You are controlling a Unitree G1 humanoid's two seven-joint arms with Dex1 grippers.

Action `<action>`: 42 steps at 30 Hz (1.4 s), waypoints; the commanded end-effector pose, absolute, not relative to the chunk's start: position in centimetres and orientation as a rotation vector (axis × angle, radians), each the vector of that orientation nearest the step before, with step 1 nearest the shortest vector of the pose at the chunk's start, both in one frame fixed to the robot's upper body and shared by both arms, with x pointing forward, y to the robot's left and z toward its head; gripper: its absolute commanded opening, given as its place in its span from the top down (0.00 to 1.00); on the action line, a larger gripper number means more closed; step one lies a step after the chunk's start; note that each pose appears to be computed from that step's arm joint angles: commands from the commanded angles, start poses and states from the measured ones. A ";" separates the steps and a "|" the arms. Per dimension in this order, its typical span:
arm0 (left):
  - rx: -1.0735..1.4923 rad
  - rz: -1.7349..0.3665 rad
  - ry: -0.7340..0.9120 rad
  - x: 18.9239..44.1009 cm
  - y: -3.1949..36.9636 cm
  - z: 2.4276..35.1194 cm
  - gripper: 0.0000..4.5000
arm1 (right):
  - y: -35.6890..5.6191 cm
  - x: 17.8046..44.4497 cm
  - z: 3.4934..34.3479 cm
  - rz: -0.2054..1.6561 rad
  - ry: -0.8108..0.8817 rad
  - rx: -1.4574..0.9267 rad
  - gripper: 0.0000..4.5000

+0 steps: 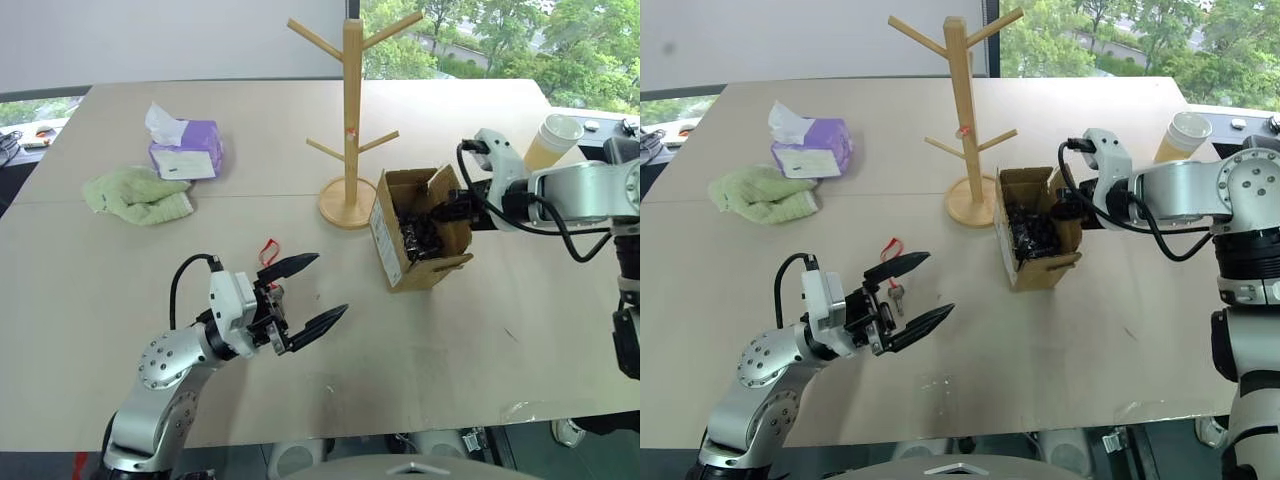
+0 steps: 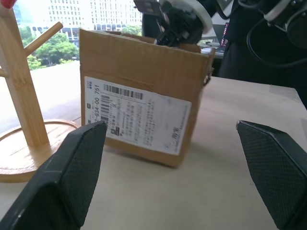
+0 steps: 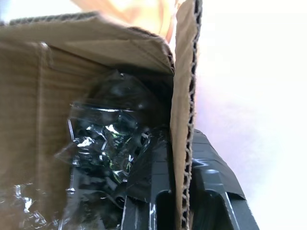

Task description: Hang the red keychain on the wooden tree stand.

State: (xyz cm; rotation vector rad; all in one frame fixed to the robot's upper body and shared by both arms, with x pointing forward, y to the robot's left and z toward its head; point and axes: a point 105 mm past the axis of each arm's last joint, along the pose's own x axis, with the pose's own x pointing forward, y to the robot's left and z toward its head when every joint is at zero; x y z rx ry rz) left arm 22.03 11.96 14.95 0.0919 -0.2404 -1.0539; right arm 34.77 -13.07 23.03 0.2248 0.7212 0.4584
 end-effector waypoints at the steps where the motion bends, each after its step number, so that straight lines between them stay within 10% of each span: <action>1: 0.106 -1.065 -0.288 21.7 11.4 15.9 0.00 | -14.9 36.2 28.0 0.365 0.578 0.360 0.98; 17: 0.114 -1.032 -0.303 22.0 11.4 16.3 0.00 | -22.2 43.7 26.0 -0.019 0.454 0.615 0.98; 42: 0.114 -1.075 -0.286 22.3 11.7 16.4 0.00 | -29.1 37.0 28.1 -0.048 0.644 0.588 0.98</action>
